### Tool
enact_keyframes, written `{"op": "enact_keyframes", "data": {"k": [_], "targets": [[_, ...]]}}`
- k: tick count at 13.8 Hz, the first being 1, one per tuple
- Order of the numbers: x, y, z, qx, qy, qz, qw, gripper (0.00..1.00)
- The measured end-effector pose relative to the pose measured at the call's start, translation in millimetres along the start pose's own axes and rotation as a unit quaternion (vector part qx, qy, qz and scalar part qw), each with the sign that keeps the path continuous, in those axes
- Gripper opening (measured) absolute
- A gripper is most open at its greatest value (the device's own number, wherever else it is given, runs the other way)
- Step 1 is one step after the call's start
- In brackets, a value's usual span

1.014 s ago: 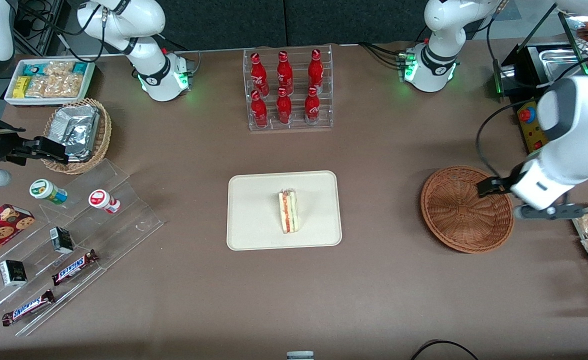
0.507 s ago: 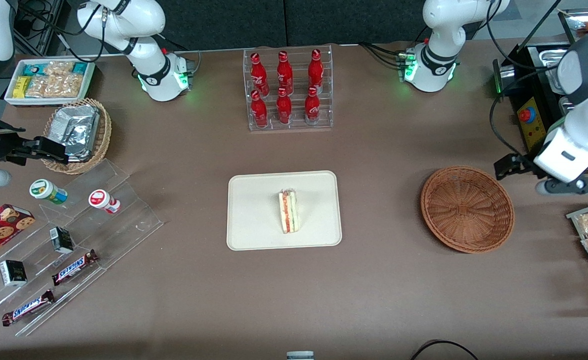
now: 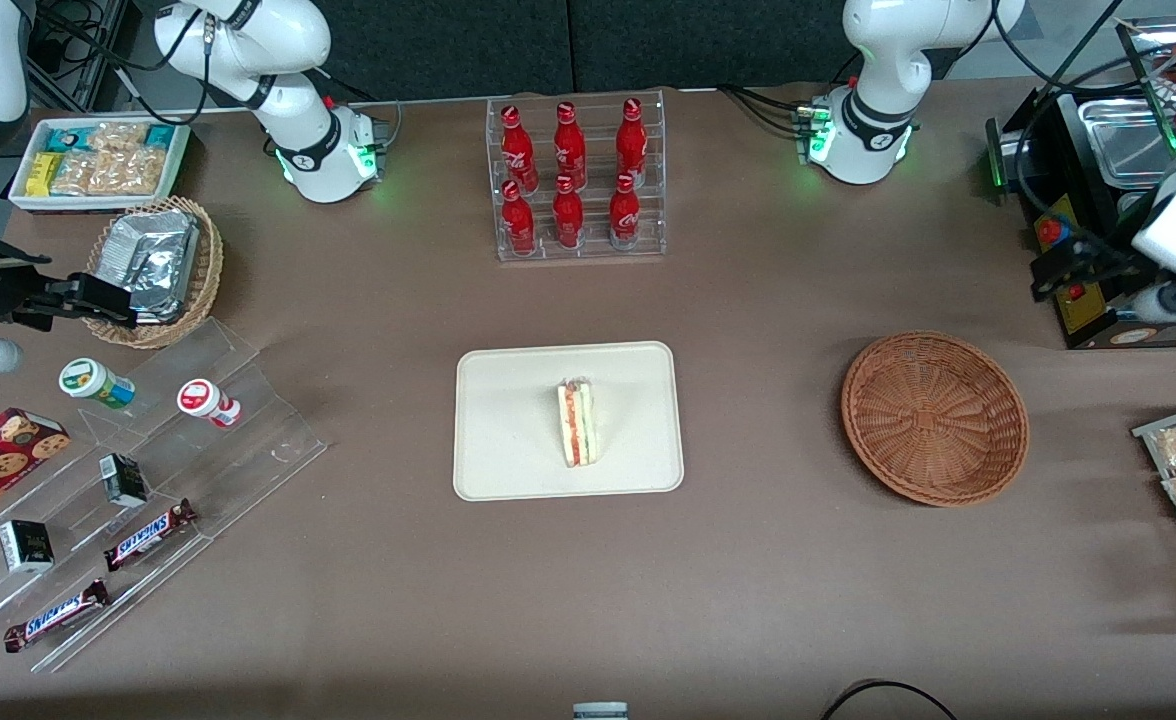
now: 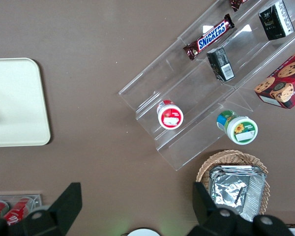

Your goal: Place sandwich from basket to tray

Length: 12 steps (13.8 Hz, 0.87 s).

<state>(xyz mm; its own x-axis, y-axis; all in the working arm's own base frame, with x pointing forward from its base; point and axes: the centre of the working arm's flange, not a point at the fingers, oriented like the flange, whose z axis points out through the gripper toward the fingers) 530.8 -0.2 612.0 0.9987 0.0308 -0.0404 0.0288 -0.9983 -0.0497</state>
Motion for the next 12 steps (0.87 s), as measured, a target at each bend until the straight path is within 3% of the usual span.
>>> {"op": "enact_keyframes", "data": {"k": [4, 12], "targets": [[-8.1, 5.9, -14.9, 0.0, -0.01, 0.007, 0.9999, 0.99], [-10.2, 18.8, -19.1, 0.001, -0.01, 0.019, 0.9998, 1.0]]}}
